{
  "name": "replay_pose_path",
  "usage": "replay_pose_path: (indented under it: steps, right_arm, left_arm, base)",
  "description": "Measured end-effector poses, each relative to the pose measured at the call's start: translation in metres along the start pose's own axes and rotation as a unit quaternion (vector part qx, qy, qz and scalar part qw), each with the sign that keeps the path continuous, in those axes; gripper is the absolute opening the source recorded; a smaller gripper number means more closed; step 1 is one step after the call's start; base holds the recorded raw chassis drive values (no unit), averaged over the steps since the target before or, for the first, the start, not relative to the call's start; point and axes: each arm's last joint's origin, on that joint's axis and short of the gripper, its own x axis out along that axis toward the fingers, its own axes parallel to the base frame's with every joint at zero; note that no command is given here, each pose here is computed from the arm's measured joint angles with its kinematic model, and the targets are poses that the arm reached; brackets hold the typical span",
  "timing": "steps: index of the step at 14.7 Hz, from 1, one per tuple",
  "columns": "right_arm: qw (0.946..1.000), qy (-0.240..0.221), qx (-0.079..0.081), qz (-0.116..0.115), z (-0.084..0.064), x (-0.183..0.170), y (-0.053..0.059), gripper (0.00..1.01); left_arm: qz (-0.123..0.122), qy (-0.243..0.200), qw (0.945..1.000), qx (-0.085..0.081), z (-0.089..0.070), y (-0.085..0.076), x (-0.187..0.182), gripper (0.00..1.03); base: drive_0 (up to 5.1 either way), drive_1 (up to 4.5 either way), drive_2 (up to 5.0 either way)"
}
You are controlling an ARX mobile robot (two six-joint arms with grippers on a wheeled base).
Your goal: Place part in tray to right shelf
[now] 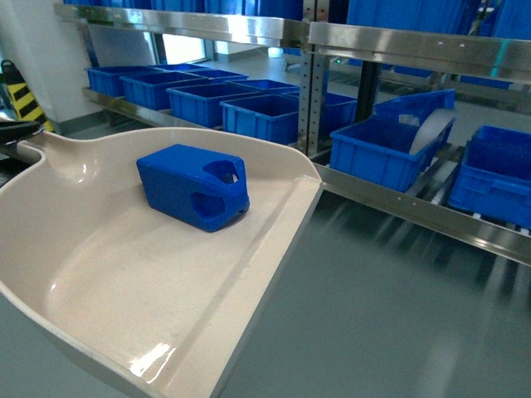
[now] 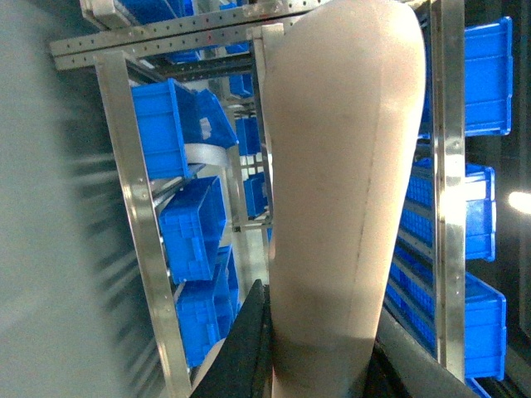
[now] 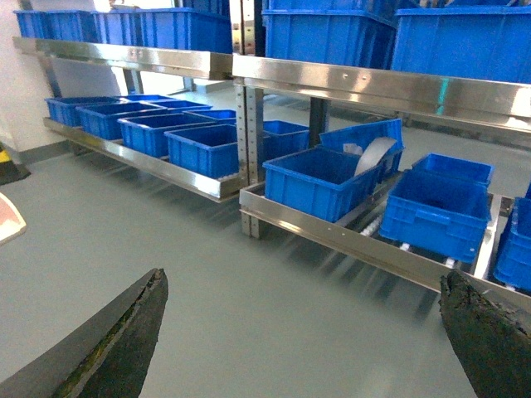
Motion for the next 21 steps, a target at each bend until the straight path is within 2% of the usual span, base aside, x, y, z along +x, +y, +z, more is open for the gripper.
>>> replay_pose_path:
  steps: [21]
  right_arm:
    - [1.0000, 0.000, 0.000, 0.000, 0.0000, 0.0000, 0.0000, 0.98]
  left_arm:
    - [0.000, 0.002, 1.0000, 0.000, -0.0005, -0.0001, 0.0002, 0.18]
  base:
    - [-1.6, -1.60, -1.6]
